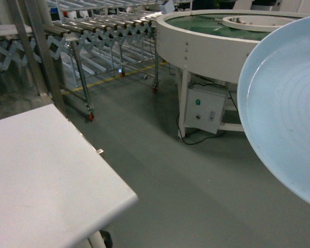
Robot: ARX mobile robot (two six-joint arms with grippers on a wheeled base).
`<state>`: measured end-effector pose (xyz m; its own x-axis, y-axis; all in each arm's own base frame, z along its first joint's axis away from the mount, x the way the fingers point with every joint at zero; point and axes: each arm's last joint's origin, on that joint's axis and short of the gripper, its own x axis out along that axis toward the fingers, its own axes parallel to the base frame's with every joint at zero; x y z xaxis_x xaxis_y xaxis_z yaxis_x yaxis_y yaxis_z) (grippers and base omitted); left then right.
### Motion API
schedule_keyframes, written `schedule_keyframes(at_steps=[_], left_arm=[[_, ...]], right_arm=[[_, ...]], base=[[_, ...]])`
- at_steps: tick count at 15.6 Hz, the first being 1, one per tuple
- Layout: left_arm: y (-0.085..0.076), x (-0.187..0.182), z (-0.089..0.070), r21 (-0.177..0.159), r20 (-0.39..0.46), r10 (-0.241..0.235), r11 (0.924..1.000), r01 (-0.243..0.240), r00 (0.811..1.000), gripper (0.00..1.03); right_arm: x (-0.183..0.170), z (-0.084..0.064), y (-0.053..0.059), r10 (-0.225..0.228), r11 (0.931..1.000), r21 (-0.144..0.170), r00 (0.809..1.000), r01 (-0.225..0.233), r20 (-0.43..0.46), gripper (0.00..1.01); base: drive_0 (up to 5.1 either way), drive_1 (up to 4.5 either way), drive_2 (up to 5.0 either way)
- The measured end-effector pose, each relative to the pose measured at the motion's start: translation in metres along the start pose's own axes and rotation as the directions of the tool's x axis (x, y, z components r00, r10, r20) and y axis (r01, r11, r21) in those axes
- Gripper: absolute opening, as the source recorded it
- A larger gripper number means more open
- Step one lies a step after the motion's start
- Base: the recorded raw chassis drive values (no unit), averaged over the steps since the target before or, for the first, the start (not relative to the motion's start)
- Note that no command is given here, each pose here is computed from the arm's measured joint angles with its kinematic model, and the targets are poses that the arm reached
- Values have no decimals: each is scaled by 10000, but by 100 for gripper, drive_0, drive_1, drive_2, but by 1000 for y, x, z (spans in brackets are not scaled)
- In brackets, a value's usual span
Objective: Place blue tray on left shelf second layer neatly
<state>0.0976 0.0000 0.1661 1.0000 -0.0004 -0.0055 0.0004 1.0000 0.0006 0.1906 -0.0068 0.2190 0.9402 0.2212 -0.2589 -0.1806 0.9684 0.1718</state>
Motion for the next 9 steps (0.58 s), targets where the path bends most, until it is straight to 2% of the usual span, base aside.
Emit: schedule_keyframes(at_steps=[2,7,9], left_arm=[[0,0,1,0,65,-19,10000,19,10000,98],[0,0,0,-4,11,15,10000,-15,10000,98],[0,0,0,-4,23,42,10000,-42,10000,98]], right_arm=[[0,-1,-2,-170,9998,39,9998,171,-48,2],[0,-1,-1,-63,10000,22,10000,63,-34,2],[0,-1,0,51,10000,-3,10000,-51,1,2]], base=[[-132,-132,-132],[-170,-170,-170],[305,-300,-531]])
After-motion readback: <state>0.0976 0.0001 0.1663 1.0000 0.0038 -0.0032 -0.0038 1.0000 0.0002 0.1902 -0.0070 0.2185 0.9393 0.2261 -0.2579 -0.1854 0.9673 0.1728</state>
